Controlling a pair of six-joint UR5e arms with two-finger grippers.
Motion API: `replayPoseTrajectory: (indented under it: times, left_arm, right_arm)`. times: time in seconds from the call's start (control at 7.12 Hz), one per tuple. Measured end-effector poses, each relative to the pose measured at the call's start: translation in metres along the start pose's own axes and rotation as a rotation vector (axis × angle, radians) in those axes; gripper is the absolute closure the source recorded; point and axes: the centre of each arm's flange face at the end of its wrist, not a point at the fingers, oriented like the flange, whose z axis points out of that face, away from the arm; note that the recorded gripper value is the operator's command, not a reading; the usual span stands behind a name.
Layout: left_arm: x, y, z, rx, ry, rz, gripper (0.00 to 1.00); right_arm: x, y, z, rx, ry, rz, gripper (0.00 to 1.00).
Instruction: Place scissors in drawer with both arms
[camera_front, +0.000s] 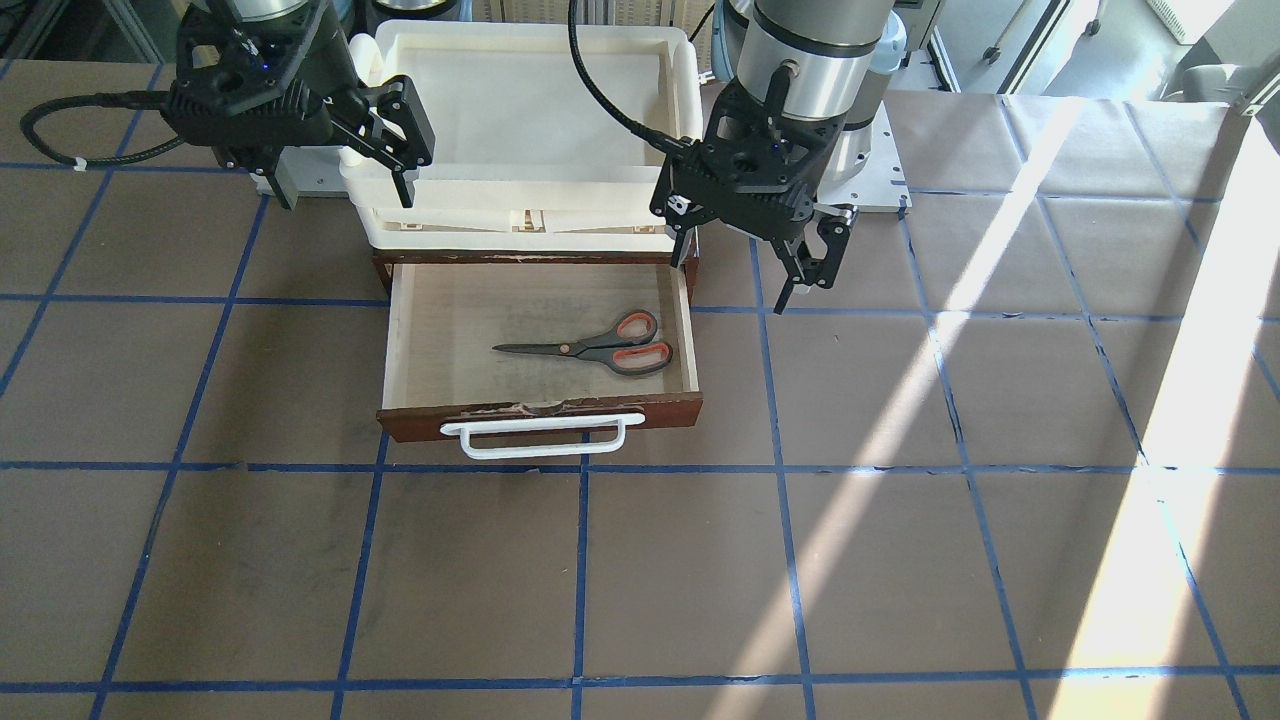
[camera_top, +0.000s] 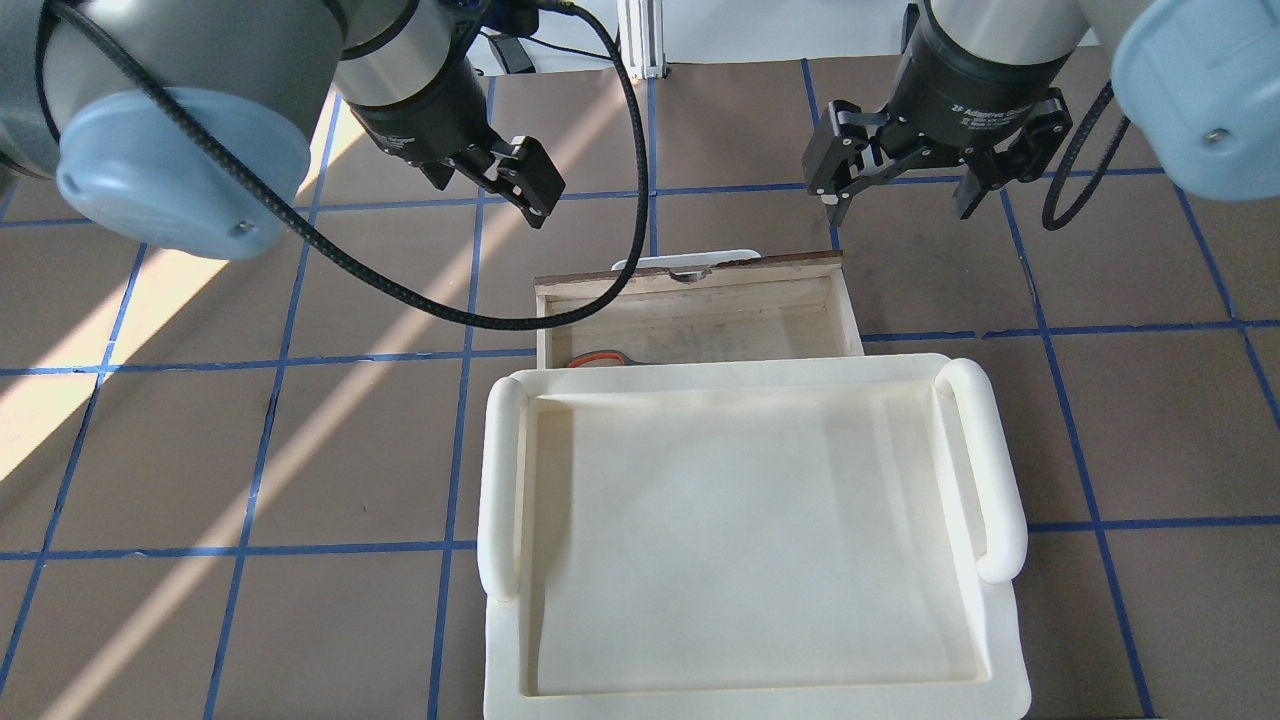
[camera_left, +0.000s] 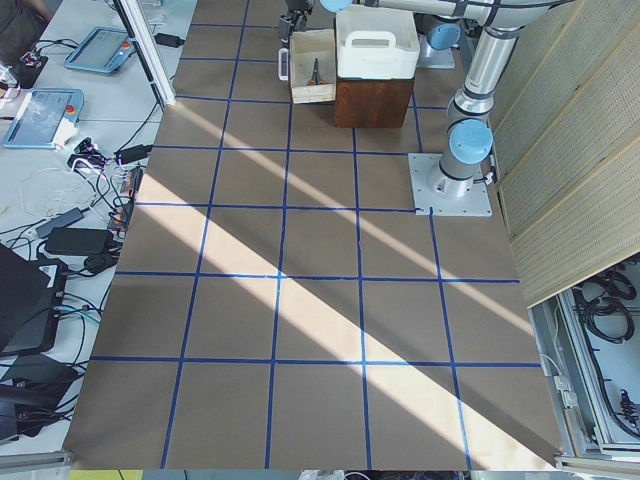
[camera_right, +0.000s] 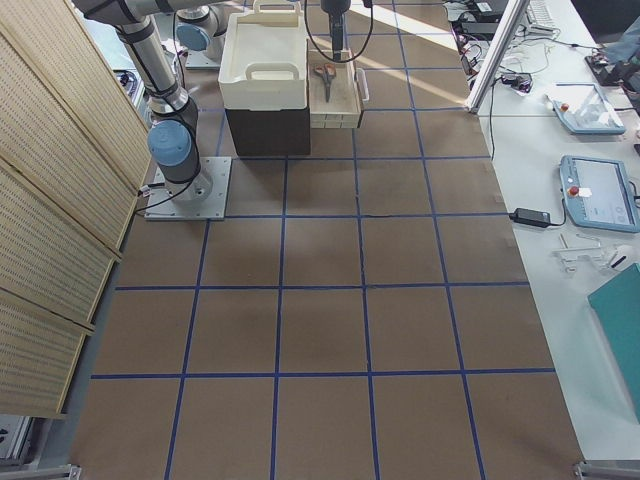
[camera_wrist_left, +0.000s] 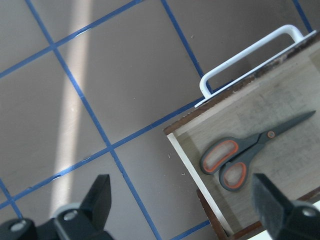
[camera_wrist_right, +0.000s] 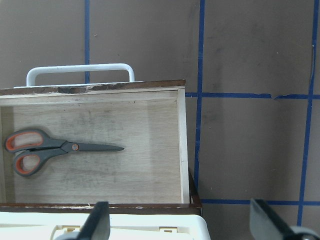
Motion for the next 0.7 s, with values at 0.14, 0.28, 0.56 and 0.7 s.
replayPoseTrajectory:
  times: [0.14,0.28,0.56,0.7]
  left_arm:
    - [-0.031,0.003,-0.005,0.000,-0.011,-0.107,0.00]
    - [-0.064,0.007,-0.006,-0.006,-0.018,-0.190,0.00]
    - [-0.113,0.013,-0.006,-0.010,-0.031,-0.299,0.00]
    - [-0.119,0.019,-0.009,-0.024,-0.027,-0.318,0.00]
  right_arm:
    - [0.000,0.000,0.000,0.000,0.000,0.002,0.00]
    - [0.000,0.000,0.000,0.000,0.000,0.002,0.00]
    - [-0.001,-0.001,0.001,-0.003,-0.004,0.001,0.00]
    - [-0.001,-0.001,0.002,-0.004,-0.008,0.001,0.00]
